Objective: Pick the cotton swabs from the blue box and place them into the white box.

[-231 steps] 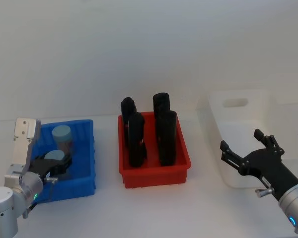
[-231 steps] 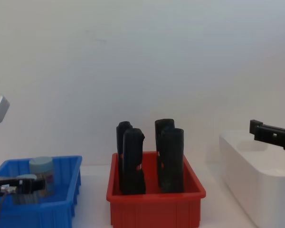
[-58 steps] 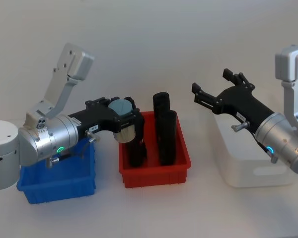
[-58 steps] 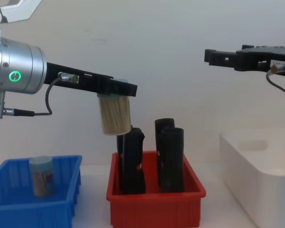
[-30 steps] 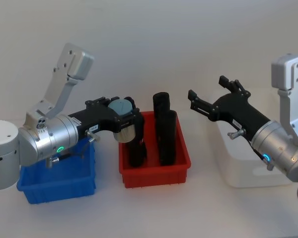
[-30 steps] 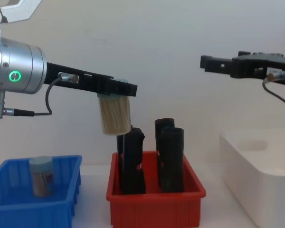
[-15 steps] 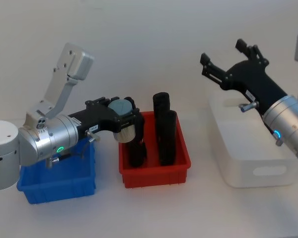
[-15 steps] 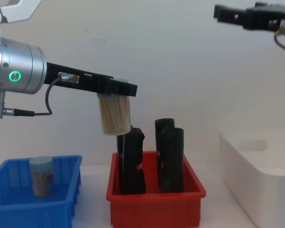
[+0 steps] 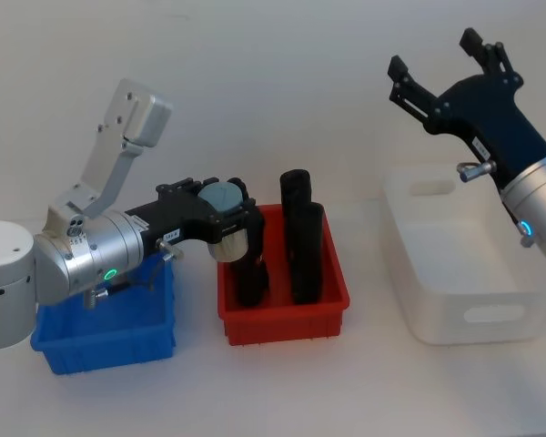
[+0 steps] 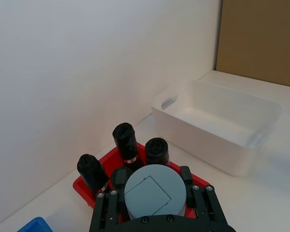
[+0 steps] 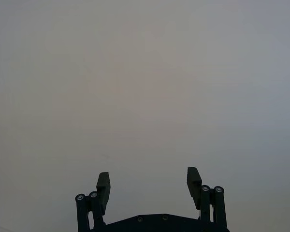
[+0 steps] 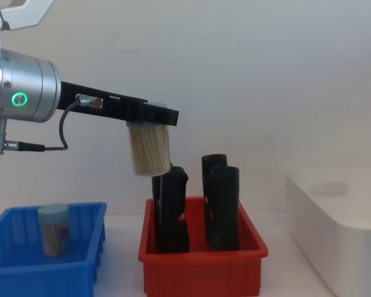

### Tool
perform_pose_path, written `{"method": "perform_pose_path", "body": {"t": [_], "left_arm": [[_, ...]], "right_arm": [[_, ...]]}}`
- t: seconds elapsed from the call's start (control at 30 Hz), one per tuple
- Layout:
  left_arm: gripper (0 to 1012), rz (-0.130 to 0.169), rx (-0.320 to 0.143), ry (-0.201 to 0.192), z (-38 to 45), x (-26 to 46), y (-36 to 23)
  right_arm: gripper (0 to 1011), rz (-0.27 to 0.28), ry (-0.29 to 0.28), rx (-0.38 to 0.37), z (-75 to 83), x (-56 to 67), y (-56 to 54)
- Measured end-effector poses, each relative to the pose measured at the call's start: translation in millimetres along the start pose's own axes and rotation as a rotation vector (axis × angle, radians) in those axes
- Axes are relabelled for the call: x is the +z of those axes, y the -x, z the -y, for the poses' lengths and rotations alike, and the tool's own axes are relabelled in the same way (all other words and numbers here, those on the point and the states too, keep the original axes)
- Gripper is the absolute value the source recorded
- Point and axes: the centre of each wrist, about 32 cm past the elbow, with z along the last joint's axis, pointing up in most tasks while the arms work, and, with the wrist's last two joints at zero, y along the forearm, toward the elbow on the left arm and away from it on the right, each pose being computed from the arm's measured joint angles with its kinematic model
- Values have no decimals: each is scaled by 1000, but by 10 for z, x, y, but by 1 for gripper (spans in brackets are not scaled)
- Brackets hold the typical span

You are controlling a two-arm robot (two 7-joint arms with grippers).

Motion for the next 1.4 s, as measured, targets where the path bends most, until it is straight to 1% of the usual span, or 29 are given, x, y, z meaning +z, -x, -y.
{"method": "perform_pose_path", "body": {"t": [0.2,0.37,0.77,0.97,1.23,1.4], "left_arm": [[670,0,0,0,0,0,0],[670,0,0,0,0,0,0],[670,0,0,0,0,0,0],[670,0,0,0,0,0,0],[670,0,0,0,0,0,0],[670,0,0,0,0,0,0]], "right_arm": [[1001,-6,-2,-18,46,9,8],[1001,-19,10,-31,101,5,21],[1001,-67,56,-55,301,27,97],[1001,-88,83,-59,369,31,131],[1001,-114,123,-59,406,23,157],[1001,-122,135,-61,405,23,162]]}}
